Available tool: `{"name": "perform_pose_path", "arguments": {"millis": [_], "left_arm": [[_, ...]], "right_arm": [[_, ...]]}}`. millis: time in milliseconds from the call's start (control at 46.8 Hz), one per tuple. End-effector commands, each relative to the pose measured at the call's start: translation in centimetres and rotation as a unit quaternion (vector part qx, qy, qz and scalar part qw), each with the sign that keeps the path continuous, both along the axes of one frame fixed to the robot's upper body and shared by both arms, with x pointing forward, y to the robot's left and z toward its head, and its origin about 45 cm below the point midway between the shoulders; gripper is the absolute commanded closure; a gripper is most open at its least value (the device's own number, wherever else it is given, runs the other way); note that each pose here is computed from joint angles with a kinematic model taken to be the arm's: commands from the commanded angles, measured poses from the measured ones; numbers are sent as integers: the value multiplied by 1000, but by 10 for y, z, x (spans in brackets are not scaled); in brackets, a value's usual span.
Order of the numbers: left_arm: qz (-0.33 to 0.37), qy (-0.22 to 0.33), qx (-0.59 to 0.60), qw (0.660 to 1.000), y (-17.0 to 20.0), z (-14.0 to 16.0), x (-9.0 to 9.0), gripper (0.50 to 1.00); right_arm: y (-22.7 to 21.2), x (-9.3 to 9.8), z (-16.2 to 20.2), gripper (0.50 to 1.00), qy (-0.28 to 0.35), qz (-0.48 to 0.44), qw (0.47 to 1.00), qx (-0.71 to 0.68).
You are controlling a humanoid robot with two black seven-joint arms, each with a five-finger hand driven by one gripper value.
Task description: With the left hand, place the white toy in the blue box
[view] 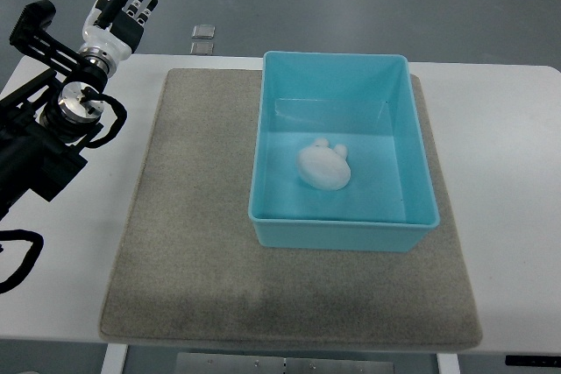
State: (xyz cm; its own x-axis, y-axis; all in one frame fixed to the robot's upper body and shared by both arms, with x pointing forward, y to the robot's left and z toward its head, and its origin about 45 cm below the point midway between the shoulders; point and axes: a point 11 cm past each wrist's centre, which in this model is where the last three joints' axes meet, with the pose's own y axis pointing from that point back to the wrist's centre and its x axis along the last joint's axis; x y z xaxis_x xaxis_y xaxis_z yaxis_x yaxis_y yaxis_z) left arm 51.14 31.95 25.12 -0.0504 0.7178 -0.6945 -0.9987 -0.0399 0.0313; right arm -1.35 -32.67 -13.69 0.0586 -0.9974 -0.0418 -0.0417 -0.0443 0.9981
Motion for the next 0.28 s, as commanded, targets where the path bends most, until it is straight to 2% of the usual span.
{"name": "perform_pose_path", "arguments": {"millis": [0, 256], "left_arm": [[-1, 2, 2, 1000, 0, -2, -1, 506], [0, 14, 2, 1000, 2, -15, -6, 506]], "right_arm": [[0, 0, 0, 564, 0, 0, 1000, 0], [20, 0, -1, 564, 2, 6, 999, 35]]}}
